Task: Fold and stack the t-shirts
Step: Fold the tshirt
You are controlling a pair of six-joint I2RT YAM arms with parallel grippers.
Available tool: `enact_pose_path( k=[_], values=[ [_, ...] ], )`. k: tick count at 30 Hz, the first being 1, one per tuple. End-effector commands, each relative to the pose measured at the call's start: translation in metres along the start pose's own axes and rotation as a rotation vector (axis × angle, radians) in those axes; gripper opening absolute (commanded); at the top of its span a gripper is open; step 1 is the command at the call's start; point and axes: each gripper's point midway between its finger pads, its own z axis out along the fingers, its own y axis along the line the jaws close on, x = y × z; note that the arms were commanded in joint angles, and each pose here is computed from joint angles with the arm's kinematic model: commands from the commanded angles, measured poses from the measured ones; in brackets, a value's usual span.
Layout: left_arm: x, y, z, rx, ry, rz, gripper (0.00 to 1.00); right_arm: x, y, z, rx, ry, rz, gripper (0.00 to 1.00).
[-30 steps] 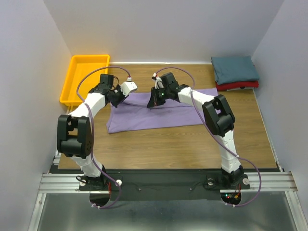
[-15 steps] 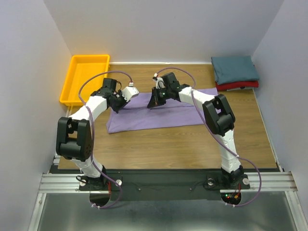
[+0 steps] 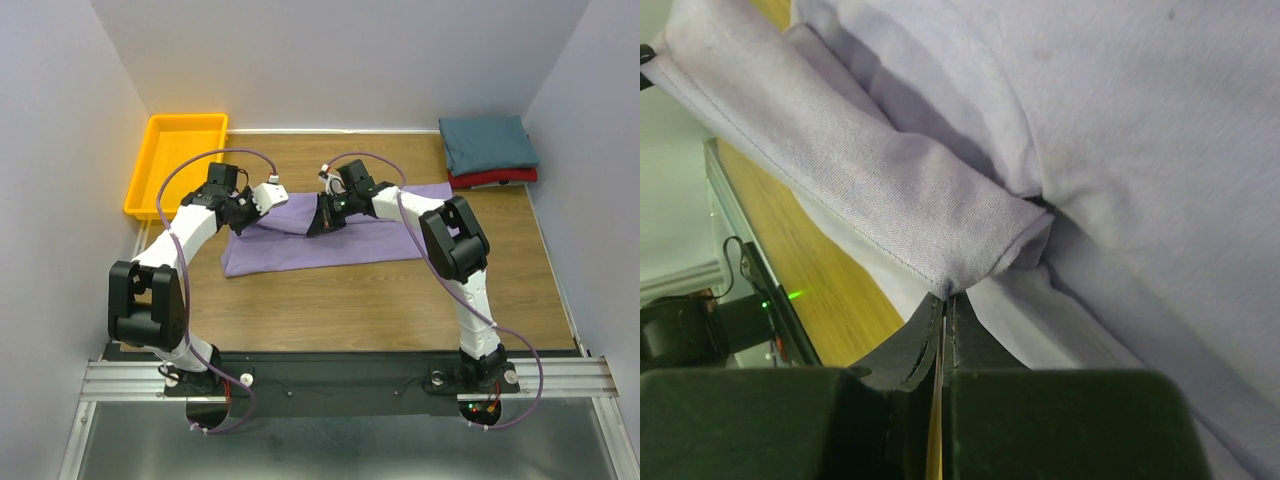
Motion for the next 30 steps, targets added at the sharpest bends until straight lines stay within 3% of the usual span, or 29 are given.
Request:
enact_pose_path(
  k=[1, 11, 13, 14, 18, 25, 30],
  values=[
    [0.015, -0.013, -0.014, 0.023, 0.047, 0.061, 0.0, -0.01, 0.032, -0.019, -0.052, -0.035, -0.047, 0.01],
    [0.049, -0.055, -0.006, 0.166, 0.128, 0.038, 0.0, 0.028, 0.019, -0.006, -0.051, 0.054, -0.011, 0.03],
    [0.052, -0.06, -0.004, 0.191, 0.133, 0.03, 0.04, 0.032, 0.019, -0.006, -0.056, 0.063, -0.007, 0.14],
    [0.055, -0.066, -0.003, 0.219, 0.141, 0.022, 0.06, 0.032, 0.021, -0.009, -0.058, 0.061, -0.017, 0.25],
    [0.048, -0.073, -0.004, 0.249, 0.109, -0.012, 0.32, 0.022, 0.03, -0.02, -0.041, 0.022, -0.074, 0.44],
    [0.023, -0.062, -0.018, 0.215, 0.032, -0.054, 0.34, 0.001, 0.046, -0.041, -0.023, -0.041, -0.157, 0.4],
    [0.009, -0.049, -0.01, 0.165, -0.02, -0.124, 0.33, -0.013, 0.041, -0.042, -0.006, -0.06, -0.181, 0.3]
  ],
)
